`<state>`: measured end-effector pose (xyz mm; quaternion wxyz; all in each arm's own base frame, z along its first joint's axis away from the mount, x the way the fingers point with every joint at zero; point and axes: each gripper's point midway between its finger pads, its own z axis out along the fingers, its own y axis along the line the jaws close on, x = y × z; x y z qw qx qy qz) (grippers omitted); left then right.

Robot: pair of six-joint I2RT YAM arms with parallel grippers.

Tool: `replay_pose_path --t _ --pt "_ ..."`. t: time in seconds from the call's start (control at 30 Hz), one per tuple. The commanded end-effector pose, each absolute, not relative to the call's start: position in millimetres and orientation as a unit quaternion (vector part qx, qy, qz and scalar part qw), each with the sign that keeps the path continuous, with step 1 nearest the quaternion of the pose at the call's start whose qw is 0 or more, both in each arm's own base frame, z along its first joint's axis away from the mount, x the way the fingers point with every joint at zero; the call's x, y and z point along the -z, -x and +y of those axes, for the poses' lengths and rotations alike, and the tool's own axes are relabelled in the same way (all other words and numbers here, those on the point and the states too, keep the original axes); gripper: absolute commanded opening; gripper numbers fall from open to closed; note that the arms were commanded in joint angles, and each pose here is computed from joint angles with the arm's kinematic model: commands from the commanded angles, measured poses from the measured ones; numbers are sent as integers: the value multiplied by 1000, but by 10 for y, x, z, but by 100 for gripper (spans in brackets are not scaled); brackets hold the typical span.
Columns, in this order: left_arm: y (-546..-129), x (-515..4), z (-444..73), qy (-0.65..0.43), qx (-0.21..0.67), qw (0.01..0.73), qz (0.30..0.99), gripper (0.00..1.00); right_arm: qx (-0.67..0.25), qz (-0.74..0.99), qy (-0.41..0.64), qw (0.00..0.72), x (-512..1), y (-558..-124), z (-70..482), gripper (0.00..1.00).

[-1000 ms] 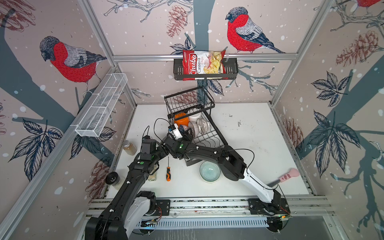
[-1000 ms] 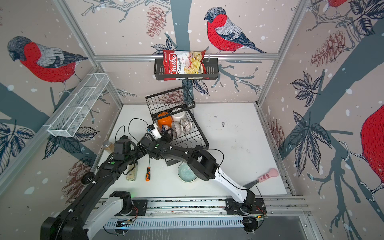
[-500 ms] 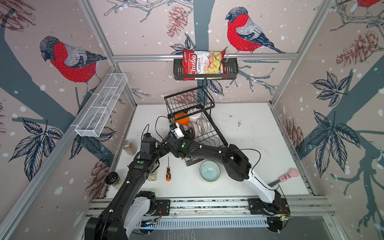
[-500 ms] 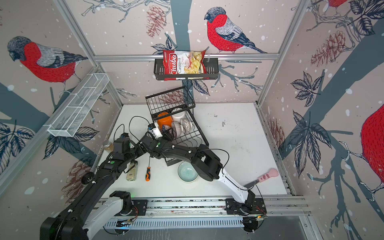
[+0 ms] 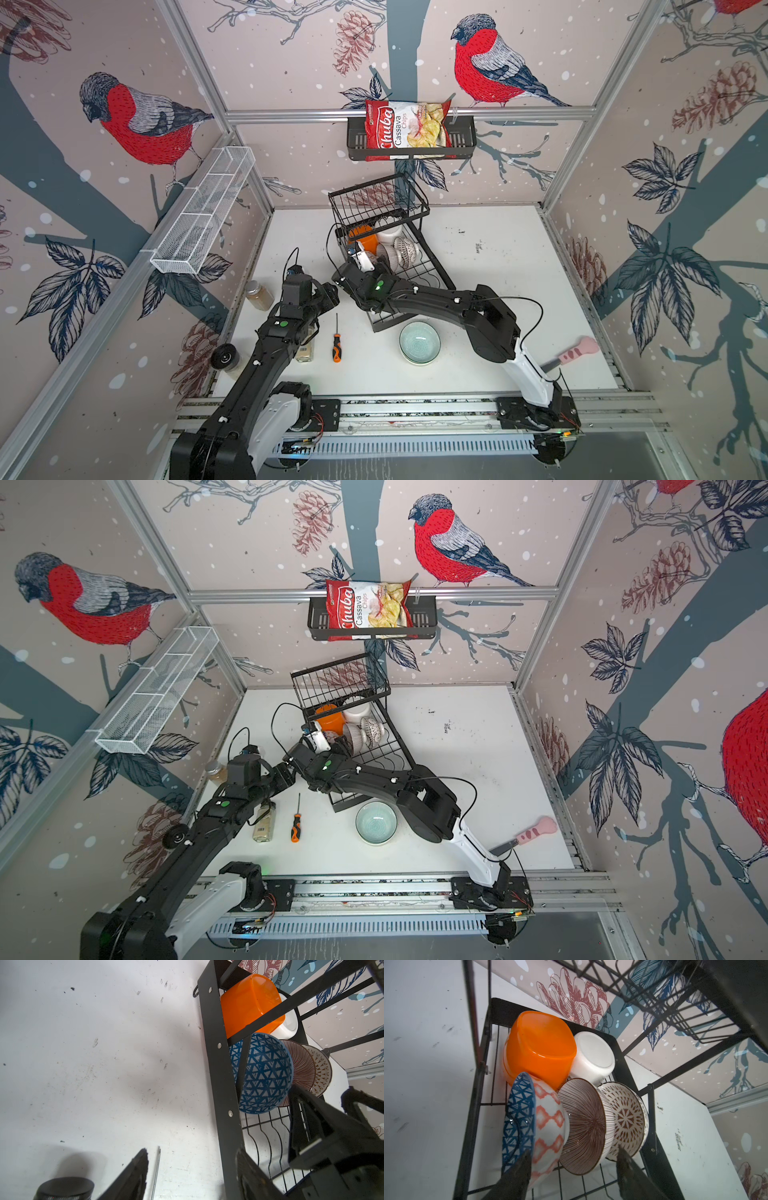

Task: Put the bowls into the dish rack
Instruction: 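Open the right gripper to release the blue-patterned bowl upright in the rack, then withdraw the right gripper from the rack while the left gripper moves over the teal bowl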

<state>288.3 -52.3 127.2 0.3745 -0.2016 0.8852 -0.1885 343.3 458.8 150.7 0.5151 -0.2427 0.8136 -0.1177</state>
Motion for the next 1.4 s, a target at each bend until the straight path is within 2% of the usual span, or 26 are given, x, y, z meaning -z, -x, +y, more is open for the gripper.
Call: replay_pose_path --t 0.0,0.3,0.6,0.87,1.37 --pt "-2932 -1356 -548 189 193 388 881 67 79 820 236 516 -1581 -3412 4662 65" --pt "-2950 -1388 -664 170 223 387 879 67 12 823 240 514 -1830 -3286 4705 70" --pt "-2937 -1460 -820 148 260 379 876 70 -31 842 227 489 -1979 -3259 4471 73" --pt "-2875 -1759 -1017 111 257 393 876 76 -86 871 196 442 -2021 -3277 3982 73" --pt "-2632 -1700 -1724 26 249 340 907 73 -107 911 144 371 -1827 -3098 2893 73"
